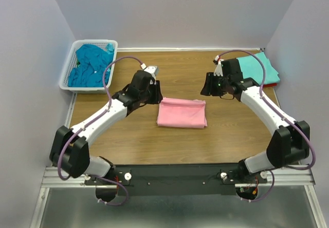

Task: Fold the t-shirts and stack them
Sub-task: Fold the tshirt

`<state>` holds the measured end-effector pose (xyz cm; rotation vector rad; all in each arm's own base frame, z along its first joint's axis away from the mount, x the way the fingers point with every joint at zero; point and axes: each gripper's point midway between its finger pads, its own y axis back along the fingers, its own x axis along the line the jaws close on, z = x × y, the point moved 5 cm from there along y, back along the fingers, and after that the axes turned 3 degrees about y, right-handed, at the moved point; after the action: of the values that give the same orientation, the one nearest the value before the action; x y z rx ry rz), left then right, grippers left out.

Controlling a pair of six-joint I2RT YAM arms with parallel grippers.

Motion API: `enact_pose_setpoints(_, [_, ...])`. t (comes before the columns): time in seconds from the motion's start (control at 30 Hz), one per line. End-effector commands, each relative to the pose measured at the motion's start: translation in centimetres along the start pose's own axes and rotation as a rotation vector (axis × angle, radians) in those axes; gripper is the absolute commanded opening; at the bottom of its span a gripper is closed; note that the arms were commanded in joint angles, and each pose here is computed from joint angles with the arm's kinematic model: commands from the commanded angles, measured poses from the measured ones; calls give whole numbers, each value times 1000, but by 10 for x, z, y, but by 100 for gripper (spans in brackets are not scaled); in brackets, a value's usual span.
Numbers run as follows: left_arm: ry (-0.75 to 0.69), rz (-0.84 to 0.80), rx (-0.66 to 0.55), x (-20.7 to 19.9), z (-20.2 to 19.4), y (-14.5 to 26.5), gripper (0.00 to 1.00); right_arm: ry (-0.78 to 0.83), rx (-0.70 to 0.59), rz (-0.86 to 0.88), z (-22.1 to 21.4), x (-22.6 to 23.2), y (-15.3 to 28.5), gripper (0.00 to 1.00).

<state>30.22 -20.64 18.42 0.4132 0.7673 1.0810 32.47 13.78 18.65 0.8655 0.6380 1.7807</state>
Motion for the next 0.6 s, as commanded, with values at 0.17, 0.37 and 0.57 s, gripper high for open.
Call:
enact_pose_setpoints(0.17, [-2, -144, 163, -35, -62, -27, 28, 5, 79, 381, -39, 35, -30, 29])
enact_pose_setpoints(0.37, [-10, -95, 208, -35, -55, -68, 22, 9, 145, 366, -49, 25, -64, 27])
enact_pose_setpoints(0.57, [55, -16, 203, -5, -37, -109, 21, 5, 140, 252, -37, 4, -99, 27])
